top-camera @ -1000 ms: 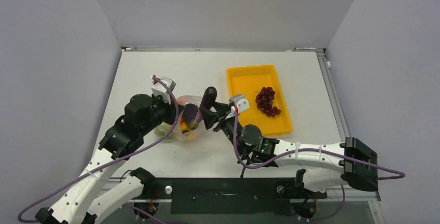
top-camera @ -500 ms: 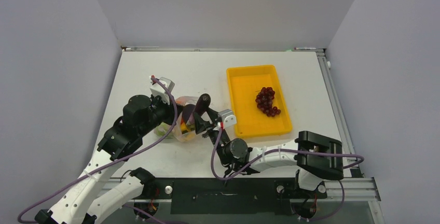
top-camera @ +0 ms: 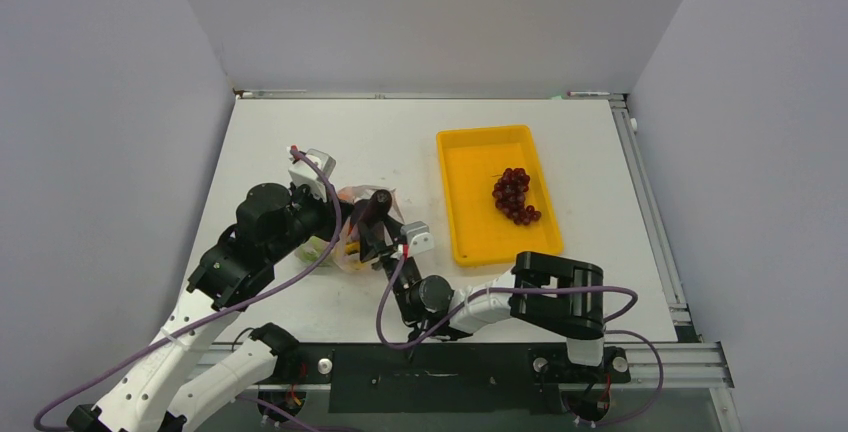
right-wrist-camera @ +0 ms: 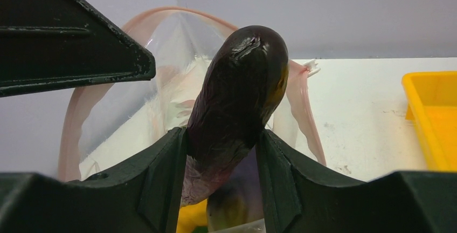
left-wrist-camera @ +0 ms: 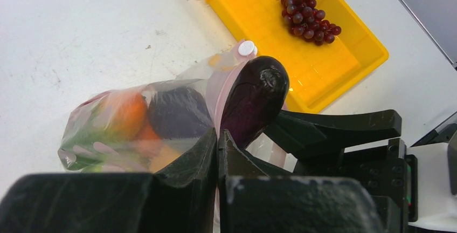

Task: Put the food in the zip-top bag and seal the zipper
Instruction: Place the fake vegetable in the zipper food storage bag.

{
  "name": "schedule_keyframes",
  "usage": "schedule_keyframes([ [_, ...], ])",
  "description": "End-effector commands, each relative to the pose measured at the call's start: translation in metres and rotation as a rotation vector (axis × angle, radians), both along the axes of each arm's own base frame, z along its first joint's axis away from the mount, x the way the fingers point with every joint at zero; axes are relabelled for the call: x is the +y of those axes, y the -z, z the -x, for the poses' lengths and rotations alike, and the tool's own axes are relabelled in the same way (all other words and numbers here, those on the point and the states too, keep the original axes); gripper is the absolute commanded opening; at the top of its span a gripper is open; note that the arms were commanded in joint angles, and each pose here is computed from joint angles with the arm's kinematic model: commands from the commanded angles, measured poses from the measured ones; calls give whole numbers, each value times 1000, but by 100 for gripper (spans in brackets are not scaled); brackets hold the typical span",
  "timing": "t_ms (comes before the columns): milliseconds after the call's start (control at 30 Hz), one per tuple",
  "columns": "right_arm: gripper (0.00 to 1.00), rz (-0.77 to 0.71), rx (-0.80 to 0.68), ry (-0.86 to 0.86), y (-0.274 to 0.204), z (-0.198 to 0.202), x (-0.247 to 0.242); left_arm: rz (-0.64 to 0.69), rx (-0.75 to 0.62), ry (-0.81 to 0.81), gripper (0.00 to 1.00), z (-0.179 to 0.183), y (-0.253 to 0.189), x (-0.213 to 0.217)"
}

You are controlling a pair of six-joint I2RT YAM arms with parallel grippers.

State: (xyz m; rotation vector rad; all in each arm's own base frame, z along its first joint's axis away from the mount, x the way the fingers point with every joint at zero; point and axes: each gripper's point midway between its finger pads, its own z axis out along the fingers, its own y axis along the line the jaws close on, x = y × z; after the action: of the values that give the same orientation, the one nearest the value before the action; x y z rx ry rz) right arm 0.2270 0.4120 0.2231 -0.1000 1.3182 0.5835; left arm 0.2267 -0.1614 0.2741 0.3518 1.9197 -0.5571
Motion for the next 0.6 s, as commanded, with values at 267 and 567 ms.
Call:
schedule_keyframes([
  [267,7,-287,-19,16,-26,-6,13,54,-75,3,0,-2,-27,-3],
  [567,46,-311,-17,-1,-25,-6,16,49,-71,-2,0,-3,-25,-2],
])
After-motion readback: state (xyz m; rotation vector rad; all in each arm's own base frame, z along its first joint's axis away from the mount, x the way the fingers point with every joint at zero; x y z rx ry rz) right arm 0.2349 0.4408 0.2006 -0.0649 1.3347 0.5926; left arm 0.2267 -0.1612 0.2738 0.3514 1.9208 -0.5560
